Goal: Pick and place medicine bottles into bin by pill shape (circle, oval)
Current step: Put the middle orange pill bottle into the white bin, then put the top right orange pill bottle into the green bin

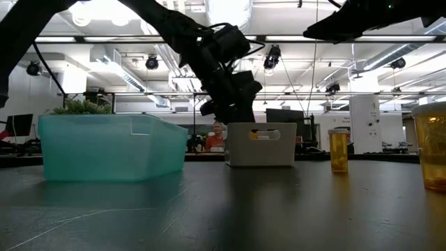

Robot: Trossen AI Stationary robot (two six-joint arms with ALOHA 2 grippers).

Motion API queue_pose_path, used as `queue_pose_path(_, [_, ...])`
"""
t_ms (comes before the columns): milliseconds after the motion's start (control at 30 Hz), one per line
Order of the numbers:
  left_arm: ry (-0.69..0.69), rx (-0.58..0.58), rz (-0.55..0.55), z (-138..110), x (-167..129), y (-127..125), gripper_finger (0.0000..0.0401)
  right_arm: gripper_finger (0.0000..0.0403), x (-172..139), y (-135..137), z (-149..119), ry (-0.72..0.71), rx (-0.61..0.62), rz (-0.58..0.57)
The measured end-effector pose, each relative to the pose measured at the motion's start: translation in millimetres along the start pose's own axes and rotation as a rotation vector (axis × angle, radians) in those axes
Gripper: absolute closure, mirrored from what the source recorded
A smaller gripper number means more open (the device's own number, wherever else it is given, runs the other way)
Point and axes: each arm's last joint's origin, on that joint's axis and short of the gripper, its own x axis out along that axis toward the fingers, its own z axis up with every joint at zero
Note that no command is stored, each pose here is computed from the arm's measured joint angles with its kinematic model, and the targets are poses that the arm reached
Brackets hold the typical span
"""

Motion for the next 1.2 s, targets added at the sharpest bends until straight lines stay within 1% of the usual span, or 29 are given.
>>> queue_pose_path(233, [0.006,-0.026,0.003,-0.9,1.9,0.8,0.0204,0.0216,0.0,0.0,0.0,0.0,-0.002,0.0])
queue_pose_path(500, [0.009,-0.027,0.004,-1.3,2.2,1.1,0.0167,0.0216,0.0,0.0,0.0,0.0,0.0,0.0])
queue_pose_path(667, [0.01,-0.027,0.004,-1.2,1.5,1.2,0.0162,0.0216,0.0,0.0,0.0,0.0,0.001,0.0])
queue_pose_path(733, [0.017,-0.025,0.005,-0.2,-4.0,1.7,0.0162,0.0216,0.0,0.0,0.0,0.0,0.002,0.0])
queue_pose_path(867, [0.023,-0.025,0.005,5.8,-29.5,2.6,0.0162,0.0216,0.0,0.0,0.0,0.0,0.002,0.0])
queue_pose_path(967, [-0.004,-0.005,-0.018,11.6,-56.7,-5.2,0.0162,0.0216,0.0,0.0,0.0,0.0,0.002,0.0])
queue_pose_path(1100, [-0.085,0.098,-0.089,17.0,-99.1,-29.2,0.0161,0.0216,0.0,-0.1,0.1,0.0,0.011,-0.003])
queue_pose_path(1200, [-0.142,0.197,-0.146,14.7,-126.7,-48.8,0.0161,0.0216,0.0,-0.5,0.7,-0.006,0.024,-0.012])
